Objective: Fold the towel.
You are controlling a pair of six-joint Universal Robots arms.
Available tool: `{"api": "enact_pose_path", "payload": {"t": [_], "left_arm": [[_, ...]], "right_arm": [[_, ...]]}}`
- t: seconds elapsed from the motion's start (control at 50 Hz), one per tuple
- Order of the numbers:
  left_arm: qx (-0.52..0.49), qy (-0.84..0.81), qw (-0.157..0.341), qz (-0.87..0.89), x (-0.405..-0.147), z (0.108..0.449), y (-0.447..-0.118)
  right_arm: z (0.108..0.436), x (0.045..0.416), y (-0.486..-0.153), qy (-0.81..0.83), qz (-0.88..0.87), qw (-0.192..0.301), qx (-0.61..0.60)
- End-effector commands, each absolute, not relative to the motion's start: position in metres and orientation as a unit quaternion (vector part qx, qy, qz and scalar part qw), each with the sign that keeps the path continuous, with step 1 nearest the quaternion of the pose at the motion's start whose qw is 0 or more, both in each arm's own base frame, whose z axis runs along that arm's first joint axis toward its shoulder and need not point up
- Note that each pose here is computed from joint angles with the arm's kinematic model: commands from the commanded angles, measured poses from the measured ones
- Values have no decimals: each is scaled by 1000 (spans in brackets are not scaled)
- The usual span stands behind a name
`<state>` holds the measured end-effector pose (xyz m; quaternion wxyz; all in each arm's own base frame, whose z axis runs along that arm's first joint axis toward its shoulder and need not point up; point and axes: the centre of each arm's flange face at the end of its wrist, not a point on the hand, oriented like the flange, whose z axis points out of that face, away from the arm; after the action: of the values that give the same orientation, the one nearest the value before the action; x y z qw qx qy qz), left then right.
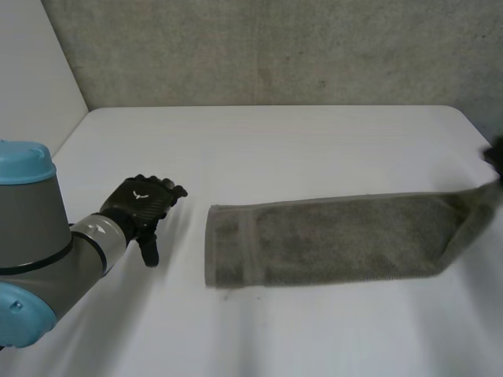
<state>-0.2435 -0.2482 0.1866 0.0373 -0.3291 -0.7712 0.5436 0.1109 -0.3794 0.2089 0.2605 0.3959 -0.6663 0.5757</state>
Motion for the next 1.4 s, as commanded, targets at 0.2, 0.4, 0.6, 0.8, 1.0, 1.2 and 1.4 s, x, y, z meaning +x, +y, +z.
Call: {"api": "enact_pose_path", "payload": {"t": [0.2, 0.4, 0.6, 0.8, 1.0, 1.2, 1.4], "left_arm": [[-326, -772, 37, 544, -242, 187, -249], [-328, -774, 38, 541, -243, 185, -247], [-329, -770, 39, 545, -244, 186, -246], [-334, -768, 42, 545, -248, 186, -243], [-335, -768, 41, 544, -248, 185, -242], [-336, -772, 42, 538, -247, 182, -239], [-338, -773, 43, 535, -247, 179, -237]], "right_arm": [[167, 370, -189, -495, 637, -47, 589], [161, 363, -170, -530, 612, -60, 584], [182, 281, -242, -669, 615, -58, 414], [135, 229, -254, -728, 547, -25, 413], [138, 225, -271, -714, 555, 7, 426], [137, 222, -266, -743, 542, -21, 393], [133, 219, -267, -738, 541, -8, 404]]}}
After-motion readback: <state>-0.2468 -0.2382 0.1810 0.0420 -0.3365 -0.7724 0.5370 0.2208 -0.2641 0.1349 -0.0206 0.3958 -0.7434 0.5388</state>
